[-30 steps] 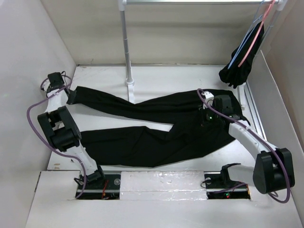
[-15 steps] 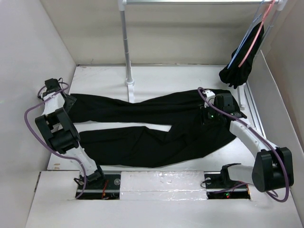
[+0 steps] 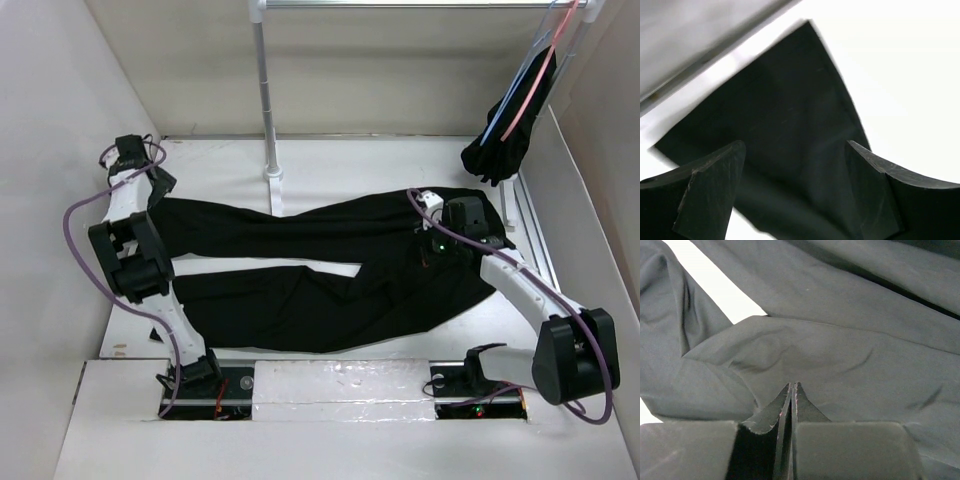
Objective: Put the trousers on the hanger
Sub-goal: Flatten out the trousers at the center of the board.
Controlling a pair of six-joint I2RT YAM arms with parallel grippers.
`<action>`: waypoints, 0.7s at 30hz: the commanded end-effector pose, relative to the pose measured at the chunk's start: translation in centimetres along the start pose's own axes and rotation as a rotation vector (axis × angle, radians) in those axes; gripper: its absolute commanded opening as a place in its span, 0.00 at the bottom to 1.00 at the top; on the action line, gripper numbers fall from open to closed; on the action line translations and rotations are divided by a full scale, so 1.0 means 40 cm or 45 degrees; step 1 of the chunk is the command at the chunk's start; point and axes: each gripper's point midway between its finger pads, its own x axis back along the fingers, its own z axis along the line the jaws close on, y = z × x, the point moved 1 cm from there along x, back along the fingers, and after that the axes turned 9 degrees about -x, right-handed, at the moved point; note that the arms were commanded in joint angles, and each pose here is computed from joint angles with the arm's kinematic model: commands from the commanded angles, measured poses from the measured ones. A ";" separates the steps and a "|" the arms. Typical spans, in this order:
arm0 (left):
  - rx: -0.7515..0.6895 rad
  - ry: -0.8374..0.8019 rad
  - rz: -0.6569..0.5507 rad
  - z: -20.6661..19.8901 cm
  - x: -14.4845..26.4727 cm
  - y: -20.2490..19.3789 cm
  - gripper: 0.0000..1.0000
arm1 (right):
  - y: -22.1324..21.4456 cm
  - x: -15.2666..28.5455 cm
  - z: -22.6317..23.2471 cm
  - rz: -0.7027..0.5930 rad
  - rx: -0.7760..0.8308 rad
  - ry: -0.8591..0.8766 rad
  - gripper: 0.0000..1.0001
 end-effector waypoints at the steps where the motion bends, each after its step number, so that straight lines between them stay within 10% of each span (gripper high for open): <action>1: -0.054 0.024 0.055 -0.029 -0.053 -0.012 0.75 | 0.020 -0.003 0.027 -0.009 0.065 0.042 0.05; 9: -0.032 -0.005 0.194 -0.065 -0.182 -0.103 0.35 | 0.048 0.010 0.061 -0.013 0.116 0.032 0.03; 17: -0.027 -0.039 0.177 -0.136 -0.308 -0.047 0.36 | 0.024 -0.012 0.110 0.057 0.116 0.044 0.04; 21: -0.020 -0.192 0.107 -0.208 -0.249 0.047 0.58 | 0.059 -0.015 0.144 0.042 0.152 0.051 0.04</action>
